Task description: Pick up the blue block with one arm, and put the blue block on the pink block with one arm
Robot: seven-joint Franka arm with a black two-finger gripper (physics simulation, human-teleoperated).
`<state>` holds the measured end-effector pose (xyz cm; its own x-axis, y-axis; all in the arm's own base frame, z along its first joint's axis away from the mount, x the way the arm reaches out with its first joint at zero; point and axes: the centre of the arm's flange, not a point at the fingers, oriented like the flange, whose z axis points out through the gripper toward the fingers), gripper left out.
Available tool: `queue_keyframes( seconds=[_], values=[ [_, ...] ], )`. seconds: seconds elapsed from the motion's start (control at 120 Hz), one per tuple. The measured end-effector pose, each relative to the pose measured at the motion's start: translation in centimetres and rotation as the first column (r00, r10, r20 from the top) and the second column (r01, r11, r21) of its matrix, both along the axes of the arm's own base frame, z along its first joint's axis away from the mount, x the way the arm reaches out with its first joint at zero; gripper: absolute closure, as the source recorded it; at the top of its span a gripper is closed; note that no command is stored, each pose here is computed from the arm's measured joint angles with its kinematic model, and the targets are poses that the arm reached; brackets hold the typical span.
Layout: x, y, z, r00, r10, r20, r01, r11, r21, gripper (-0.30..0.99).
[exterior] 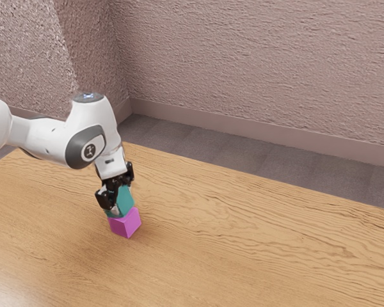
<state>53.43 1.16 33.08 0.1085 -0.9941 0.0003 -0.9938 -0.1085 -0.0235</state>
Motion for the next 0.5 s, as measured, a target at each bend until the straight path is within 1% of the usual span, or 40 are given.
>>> queue_keyframes(
  seconds=[0.133, 0.317, 0.367, 0.425, 0.458, 0.5],
  values=[
    [-0.1, 0.0, -0.1, 1.000, -0.010, -0.008, 0.010, 1.000, -0.002, 0.14],
    [-0.2, 0.0, 0.3, 1.000, -0.021, -0.008, 0.021, 1.000, -0.002, 0.06],
    [-0.5, -0.1, 3.0, 1.000, -0.016, 0.023, 0.016, 1.000, -0.003, 0.05],
    [-1.8, -0.2, 8.9, 0.997, 0.001, 0.079, 0.000, 1.000, -0.010, 0.03],
    [-2.4, -0.5, 13.3, 0.993, 0.008, 0.120, -0.006, 1.000, -0.021, 0.03],
    [-2.7, -1.2, 17.7, 0.990, 0.013, 0.143, -0.007, 0.999, -0.037, 0.02]
  ],
)
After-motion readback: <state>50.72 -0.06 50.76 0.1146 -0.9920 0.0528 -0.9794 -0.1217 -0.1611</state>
